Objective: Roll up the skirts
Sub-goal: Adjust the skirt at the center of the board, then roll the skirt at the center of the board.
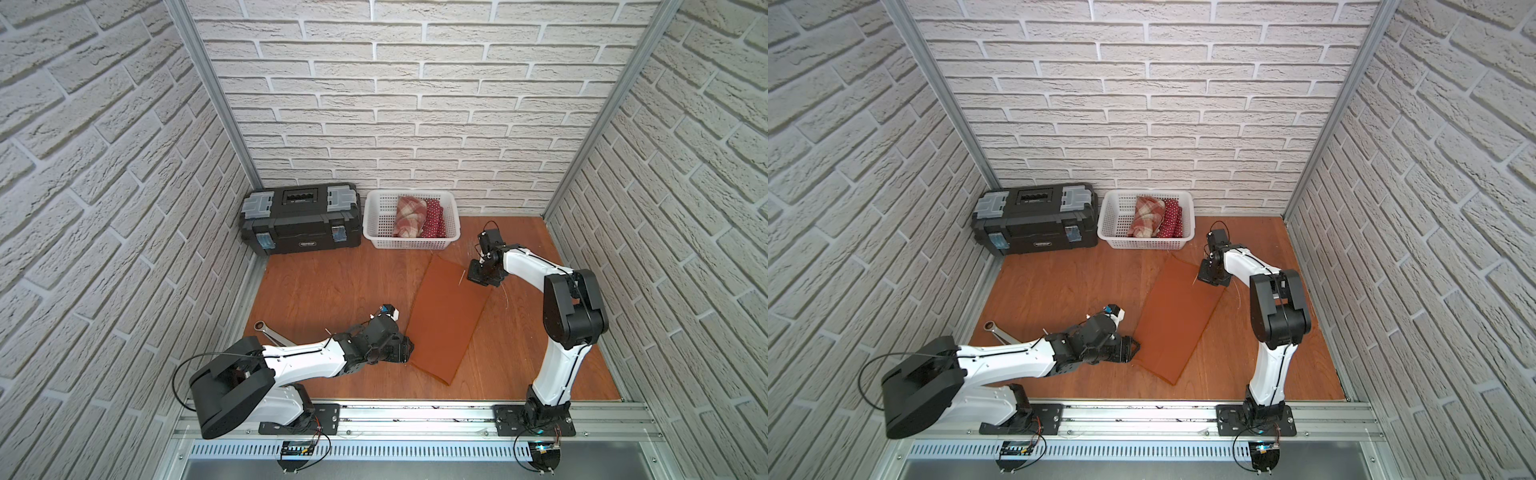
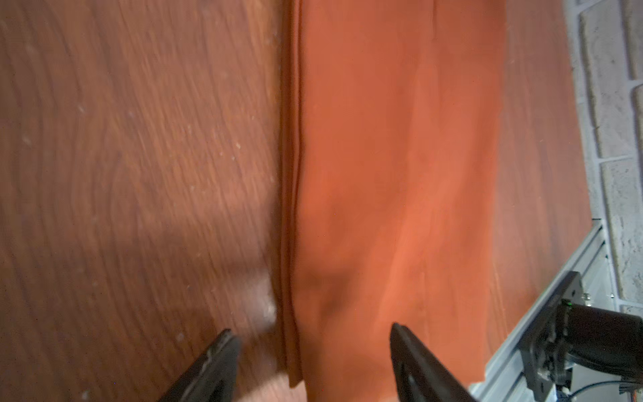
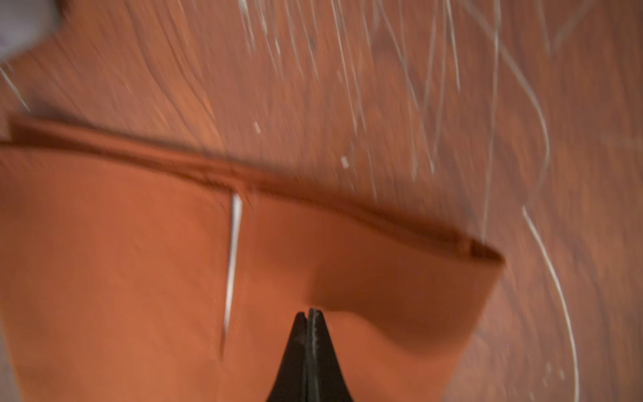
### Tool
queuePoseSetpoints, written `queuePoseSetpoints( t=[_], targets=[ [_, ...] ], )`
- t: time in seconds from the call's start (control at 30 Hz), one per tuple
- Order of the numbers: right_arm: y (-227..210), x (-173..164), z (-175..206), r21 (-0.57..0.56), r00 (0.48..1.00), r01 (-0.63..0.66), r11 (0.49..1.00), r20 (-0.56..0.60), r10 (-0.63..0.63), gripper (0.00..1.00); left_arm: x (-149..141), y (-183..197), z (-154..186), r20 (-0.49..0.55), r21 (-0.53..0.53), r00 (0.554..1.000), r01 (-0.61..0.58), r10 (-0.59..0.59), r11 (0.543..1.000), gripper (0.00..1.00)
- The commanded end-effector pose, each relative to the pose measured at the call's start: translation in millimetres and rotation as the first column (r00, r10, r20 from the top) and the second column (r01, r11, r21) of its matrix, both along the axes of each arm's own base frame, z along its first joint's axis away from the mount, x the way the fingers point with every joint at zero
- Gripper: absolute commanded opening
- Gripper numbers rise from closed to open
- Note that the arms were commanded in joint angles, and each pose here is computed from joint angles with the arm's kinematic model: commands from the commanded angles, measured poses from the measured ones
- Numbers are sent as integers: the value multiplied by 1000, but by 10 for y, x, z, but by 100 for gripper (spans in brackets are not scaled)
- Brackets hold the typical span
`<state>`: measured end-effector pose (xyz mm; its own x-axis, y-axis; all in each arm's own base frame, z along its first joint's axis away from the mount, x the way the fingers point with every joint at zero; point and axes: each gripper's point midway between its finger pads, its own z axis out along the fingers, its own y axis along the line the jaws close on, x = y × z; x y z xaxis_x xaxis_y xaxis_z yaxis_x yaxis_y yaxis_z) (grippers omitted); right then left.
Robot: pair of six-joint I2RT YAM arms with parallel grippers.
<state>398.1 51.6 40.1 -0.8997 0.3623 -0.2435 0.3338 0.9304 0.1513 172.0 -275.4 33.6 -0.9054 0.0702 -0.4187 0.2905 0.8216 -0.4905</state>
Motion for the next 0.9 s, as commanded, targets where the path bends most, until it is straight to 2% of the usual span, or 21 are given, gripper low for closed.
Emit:
queuePoseSetpoints(
  t=[0.0,0.1,0.13,0.2,0.27,0.37,0.5,0.6,0.77,0.87],
  targets=[
    [90,-209,296,19,998,-9,1000,68,8,4,-183,17,-192,-92,17,995,44,-42,999,65],
    [137,-445,342,15,997,-20,1000,78,18,5,-267,-65,-213,-128,-25,990,63,-66,998,57],
    [156,-520,351,18,996,-24,1000,82,23,5,-284,-98,-215,-132,-40,989,65,-70,997,52],
    [174,-649,363,19,996,-26,999,84,24,4,-299,-159,-227,-147,-63,986,69,-78,996,35],
    [176,-760,402,22,995,-30,999,92,28,5,-305,-208,-233,-164,-74,983,73,-84,995,13],
    [197,-886,485,21,992,-51,998,113,48,5,-289,-256,-177,-164,-90,983,72,-86,993,0],
    [391,-1157,579,-4,980,-154,988,127,153,11,-153,-358,91,-117,-91,990,71,-81,993,0],
    [648,-1493,616,-51,947,-280,959,146,285,26,-67,-443,295,-106,-107,991,64,-75,992,0],
    [836,-2080,626,-153,867,-409,900,243,436,49,-23,-512,547,-153,-144,986,50,-73,988,0],
    [987,-2313,649,-134,784,-492,860,362,504,61,-19,-508,574,-213,-178,975,21,-59,984,0]
  ],
)
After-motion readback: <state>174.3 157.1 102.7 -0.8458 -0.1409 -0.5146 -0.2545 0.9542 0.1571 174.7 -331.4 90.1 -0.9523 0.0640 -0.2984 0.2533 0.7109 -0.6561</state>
